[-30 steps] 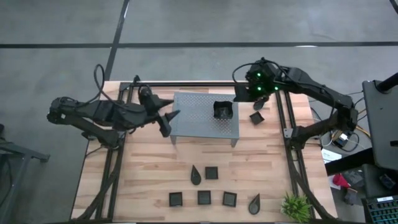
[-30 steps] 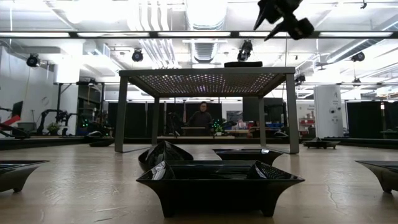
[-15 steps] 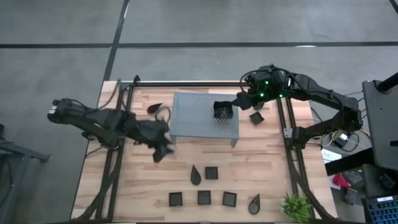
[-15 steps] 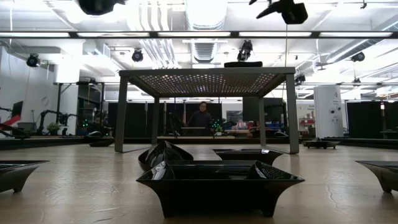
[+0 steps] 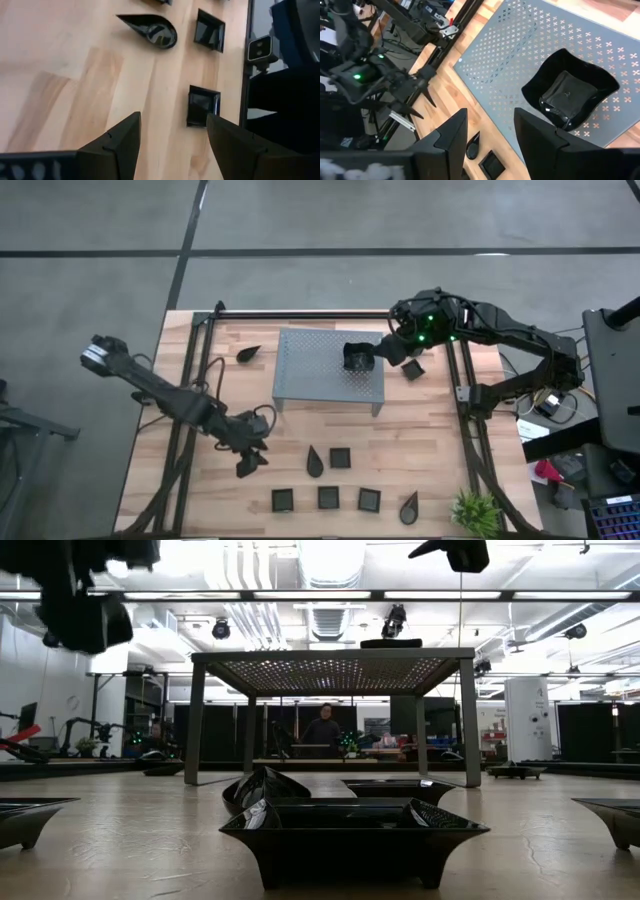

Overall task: Pick & Place Mini shaped plates
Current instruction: Put the black square plate on the shelf

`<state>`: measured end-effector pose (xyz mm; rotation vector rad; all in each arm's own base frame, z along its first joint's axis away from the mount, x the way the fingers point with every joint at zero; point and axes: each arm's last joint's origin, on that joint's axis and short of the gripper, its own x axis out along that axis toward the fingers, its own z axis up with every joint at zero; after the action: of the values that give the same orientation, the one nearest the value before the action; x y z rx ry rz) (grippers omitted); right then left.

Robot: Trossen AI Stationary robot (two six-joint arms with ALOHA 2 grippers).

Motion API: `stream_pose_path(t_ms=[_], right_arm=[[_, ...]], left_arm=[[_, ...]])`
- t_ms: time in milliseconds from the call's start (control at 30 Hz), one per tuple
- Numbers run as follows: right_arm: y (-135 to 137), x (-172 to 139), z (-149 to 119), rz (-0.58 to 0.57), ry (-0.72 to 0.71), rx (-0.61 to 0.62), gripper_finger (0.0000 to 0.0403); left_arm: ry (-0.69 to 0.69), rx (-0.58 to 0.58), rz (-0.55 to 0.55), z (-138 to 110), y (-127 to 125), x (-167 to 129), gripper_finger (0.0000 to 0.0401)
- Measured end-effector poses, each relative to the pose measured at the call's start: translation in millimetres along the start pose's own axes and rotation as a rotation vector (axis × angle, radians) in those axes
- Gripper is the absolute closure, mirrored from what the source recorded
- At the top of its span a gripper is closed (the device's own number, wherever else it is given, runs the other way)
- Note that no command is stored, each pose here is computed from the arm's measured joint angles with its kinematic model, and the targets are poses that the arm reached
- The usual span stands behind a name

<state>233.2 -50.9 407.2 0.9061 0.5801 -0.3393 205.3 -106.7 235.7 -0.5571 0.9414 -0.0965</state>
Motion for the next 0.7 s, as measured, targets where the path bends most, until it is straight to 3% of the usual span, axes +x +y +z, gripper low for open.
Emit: stream_pose_path(t_ms=[267,700], right_arm=[[0.2,0.6,-0.3,-0.001,0.002,0.032,0.0255],[0.1,0.8,-0.2,-0.004,0.0,0.072,0.0259]], left_arm=[[-0.063,0.02,-0.125,-13.0,2.5,42.6,0.0183],[0.064,0.105,-0.062,-23.2,-10.5,87.3,0.0183]])
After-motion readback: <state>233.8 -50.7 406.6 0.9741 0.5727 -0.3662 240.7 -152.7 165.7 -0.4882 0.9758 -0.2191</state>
